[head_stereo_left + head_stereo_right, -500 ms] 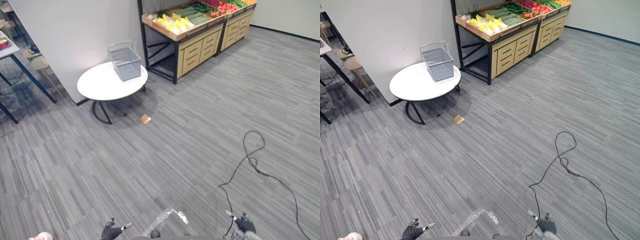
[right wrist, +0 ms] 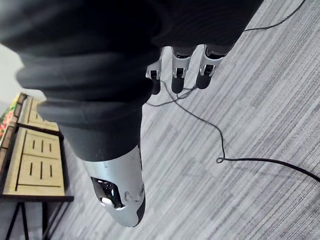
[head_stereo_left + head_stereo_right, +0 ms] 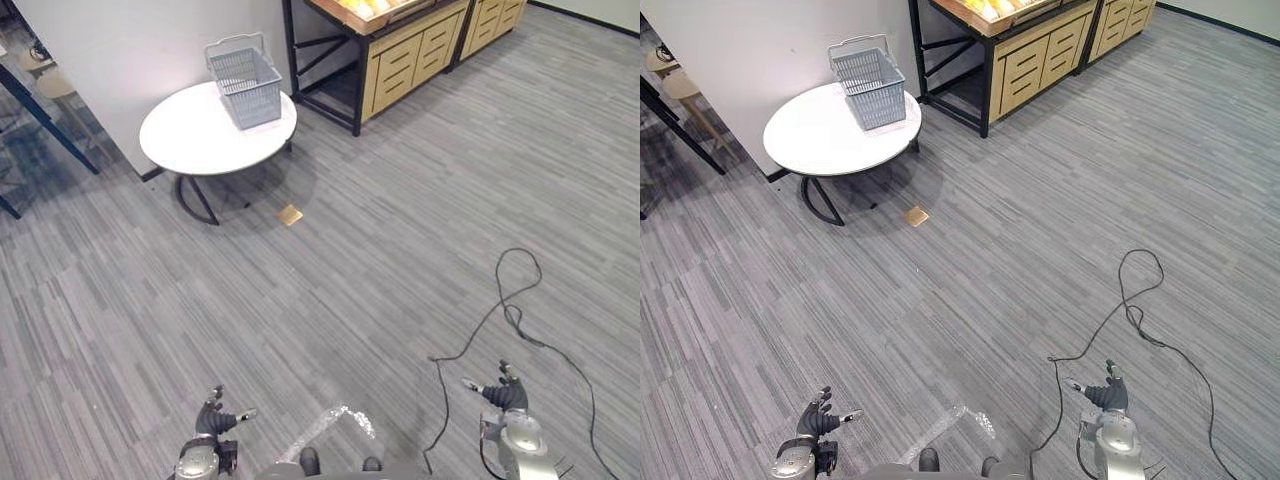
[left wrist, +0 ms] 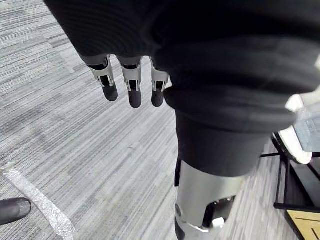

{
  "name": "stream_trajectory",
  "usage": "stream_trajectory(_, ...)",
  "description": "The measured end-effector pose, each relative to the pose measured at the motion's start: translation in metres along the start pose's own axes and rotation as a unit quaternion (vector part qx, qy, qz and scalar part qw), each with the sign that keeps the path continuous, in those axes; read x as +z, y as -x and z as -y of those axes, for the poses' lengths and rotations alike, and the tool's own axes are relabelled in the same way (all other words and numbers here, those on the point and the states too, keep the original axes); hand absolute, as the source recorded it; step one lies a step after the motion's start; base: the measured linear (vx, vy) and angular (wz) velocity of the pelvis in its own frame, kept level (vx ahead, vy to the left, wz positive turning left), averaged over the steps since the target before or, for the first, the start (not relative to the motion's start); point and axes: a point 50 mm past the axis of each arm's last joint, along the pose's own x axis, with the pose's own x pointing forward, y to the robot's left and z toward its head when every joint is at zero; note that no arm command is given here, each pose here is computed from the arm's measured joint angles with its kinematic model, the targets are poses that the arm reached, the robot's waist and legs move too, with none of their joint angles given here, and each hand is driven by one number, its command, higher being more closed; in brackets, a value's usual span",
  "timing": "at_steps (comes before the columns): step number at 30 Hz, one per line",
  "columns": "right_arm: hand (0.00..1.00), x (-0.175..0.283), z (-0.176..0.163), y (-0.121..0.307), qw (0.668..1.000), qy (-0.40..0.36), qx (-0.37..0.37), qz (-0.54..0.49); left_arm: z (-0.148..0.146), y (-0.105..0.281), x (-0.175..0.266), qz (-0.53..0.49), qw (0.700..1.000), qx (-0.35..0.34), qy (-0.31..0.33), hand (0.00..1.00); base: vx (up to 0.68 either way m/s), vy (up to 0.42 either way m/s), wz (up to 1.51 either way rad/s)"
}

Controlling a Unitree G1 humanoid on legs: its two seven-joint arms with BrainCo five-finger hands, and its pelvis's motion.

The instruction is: Pick vegetable in the basket

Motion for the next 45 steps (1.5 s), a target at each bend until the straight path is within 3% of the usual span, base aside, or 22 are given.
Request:
stream_trajectory(15,0.0,0.002,-0.019,0.002,1.0,-0.019,0.022,-0.004,-0.003,0.007,0.018,0.046,0.997,0.03,0.054,0.0,-0.04,0.049,-0.03)
stream_trajectory(21,0.0,0.024,-0.033,0.016,0.997,-0.039,0.044,0.057,-0.002,0.005,0.029,0.067,0.996,0.03,0.053,0.0,0.29,0.097,0.11)
stream_trajectory(28,0.0,0.029,-0.022,0.013,0.997,-0.023,0.036,0.067,0.015,-0.005,0.042,0.071,0.995,0.013,0.064,0.0,0.65,-0.031,0.67)
stream_trajectory(32,0.0,0.047,-0.034,0.02,0.991,-0.021,0.064,0.112,0.034,0.003,0.034,0.058,0.994,-0.002,0.097,0.0,0.67,-0.124,0.53)
stream_trajectory(35,0.0,0.065,-0.044,0.027,0.984,-0.048,0.074,0.153,0.036,0.006,0.032,0.061,0.993,-0.011,0.101,0.0,0.56,-0.1,0.21)
stream_trajectory(45,0.0,0.066,-0.042,0.024,0.986,-0.048,0.057,0.146,0.038,0.014,0.025,0.051,0.993,-0.008,0.11,0.0,0.53,0.108,-0.18)
